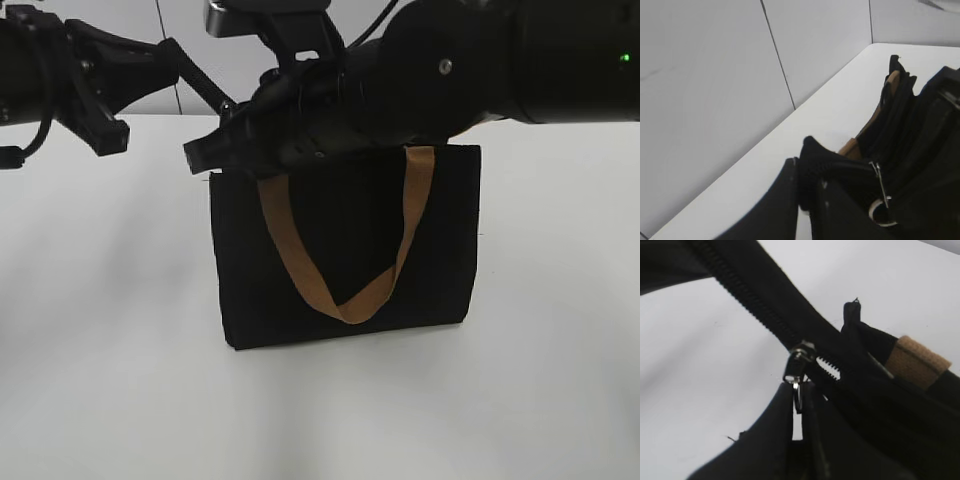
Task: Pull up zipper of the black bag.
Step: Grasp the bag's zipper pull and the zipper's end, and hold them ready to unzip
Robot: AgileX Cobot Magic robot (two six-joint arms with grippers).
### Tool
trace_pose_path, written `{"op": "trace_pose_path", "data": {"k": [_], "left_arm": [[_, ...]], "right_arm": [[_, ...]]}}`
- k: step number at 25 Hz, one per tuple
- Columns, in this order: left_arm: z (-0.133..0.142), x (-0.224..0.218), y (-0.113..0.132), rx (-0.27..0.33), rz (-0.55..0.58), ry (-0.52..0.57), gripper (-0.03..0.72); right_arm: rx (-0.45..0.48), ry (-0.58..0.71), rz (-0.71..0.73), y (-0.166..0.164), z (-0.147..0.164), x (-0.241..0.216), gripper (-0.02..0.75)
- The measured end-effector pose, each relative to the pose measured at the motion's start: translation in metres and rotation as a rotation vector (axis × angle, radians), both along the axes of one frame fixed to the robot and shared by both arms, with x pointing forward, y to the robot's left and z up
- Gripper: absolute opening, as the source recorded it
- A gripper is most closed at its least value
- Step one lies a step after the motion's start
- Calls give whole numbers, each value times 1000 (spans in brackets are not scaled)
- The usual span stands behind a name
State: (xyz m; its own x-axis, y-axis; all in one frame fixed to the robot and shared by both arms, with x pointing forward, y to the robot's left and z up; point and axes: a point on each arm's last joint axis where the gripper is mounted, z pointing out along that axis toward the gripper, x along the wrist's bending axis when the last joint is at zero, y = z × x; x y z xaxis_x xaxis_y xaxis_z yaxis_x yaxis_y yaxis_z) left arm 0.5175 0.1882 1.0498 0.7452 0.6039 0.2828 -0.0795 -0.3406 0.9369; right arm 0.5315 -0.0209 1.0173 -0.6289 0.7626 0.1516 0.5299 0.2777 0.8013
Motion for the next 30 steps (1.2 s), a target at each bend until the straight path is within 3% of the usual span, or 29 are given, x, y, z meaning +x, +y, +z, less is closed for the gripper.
{"op": "trace_pose_path", "data": {"k": [7, 9, 18, 22, 30], "left_arm": [[3, -1, -2, -39, -17, -8, 23], [4, -2, -2, -48, -27, -12, 23], [0, 0, 0, -21, 10, 13, 23], [-10, -4, 6, 4, 81, 137, 23], [-21, -30, 12, 37, 110, 375, 23]], "right_arm": [[26, 25, -26, 0, 0, 0, 49], [33, 29, -33, 0, 0, 0, 3], [59, 64, -43, -5, 16, -8, -15], [73, 64, -43, -14, 35, -13, -15], [46, 122, -22, -9, 40, -1, -15]]}}
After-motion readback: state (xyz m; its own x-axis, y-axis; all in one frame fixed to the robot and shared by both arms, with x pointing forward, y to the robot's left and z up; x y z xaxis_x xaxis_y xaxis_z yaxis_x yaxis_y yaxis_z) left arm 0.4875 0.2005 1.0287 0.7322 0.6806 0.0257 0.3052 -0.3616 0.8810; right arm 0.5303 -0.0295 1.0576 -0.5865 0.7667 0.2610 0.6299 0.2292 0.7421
